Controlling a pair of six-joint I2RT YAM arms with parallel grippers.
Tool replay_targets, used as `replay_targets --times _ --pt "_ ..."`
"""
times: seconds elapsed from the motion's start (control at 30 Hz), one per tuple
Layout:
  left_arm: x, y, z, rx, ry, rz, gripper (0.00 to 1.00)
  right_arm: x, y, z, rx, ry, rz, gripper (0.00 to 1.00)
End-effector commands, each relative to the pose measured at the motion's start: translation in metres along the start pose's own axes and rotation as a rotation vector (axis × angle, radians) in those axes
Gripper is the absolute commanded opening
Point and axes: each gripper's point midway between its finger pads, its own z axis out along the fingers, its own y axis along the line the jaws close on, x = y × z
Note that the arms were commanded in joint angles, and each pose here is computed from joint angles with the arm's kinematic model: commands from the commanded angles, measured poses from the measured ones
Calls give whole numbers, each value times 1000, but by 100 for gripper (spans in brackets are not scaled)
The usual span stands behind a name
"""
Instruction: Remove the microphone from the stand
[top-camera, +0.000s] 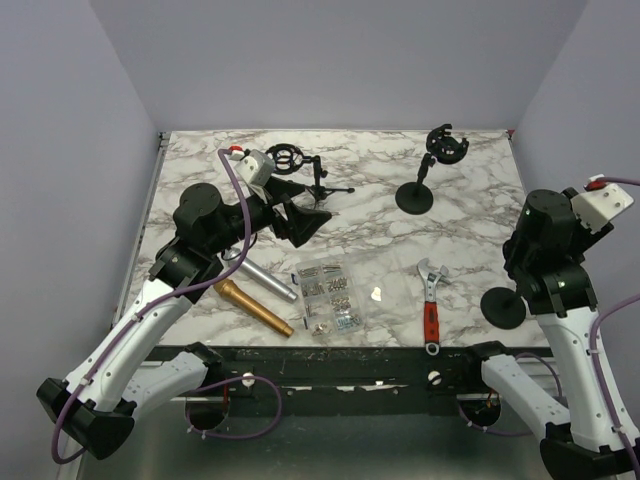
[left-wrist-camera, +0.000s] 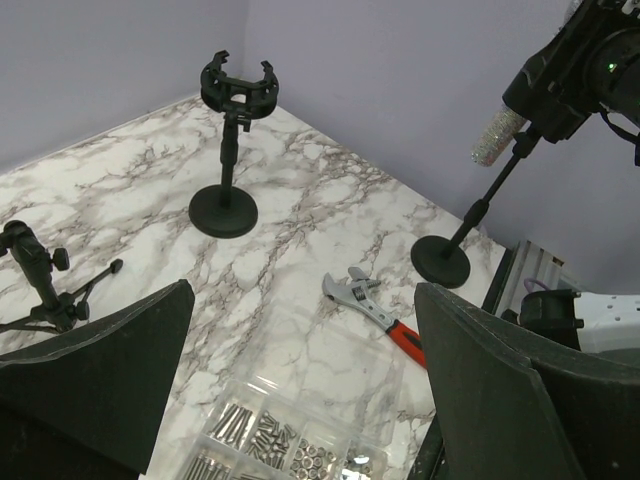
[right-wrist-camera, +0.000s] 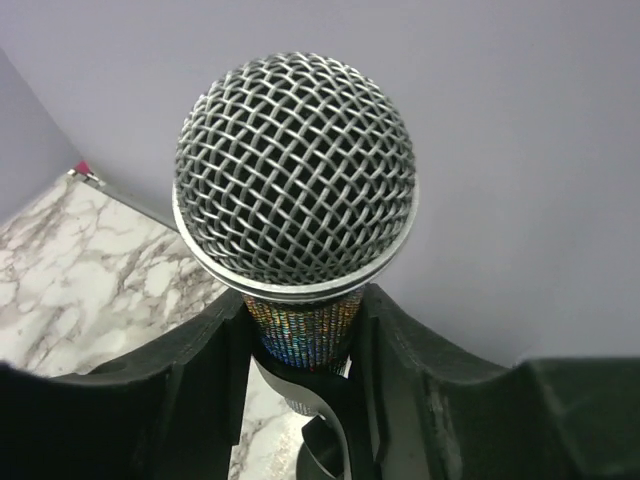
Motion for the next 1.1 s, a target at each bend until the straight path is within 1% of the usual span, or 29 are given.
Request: replay_targets --times 0.0,0.17,0.2,0.23,0.4,0.53,0.7,0.8,0.9,1.07 --pt "-3 -2 1 3 -7 12 96 -13 -4 2 36 -58 46 41" --pt "-1 0 3 -1 -1 10 96 -28 7 2 -18 -82 73 11" --pt "0 1 4 -2 2 9 96 -33 13 1 -51 -91 82 5" --pt "1 1 4 -3 3 8 96 -40 21 0 -97 -100 87 1" --pt "9 7 9 -17 29 6 96 -70 56 -11 -314 -117 94 1" --pt "14 10 13 -19 45 0 96 -96 92 -35 -577 -149 110 1" --pt "22 12 17 -34 66 10 96 -106 152 -71 -914 -136 84 1" --pt "28 13 19 -45 83 31 96 -112 176 -84 -1019 -129 110 1" --pt "34 14 22 -55 107 41 96 -121 194 -96 -1103 -109 185 1" --pt "39 19 24 -77 117 45 96 -118 235 -115 -1243 -33 258 1"
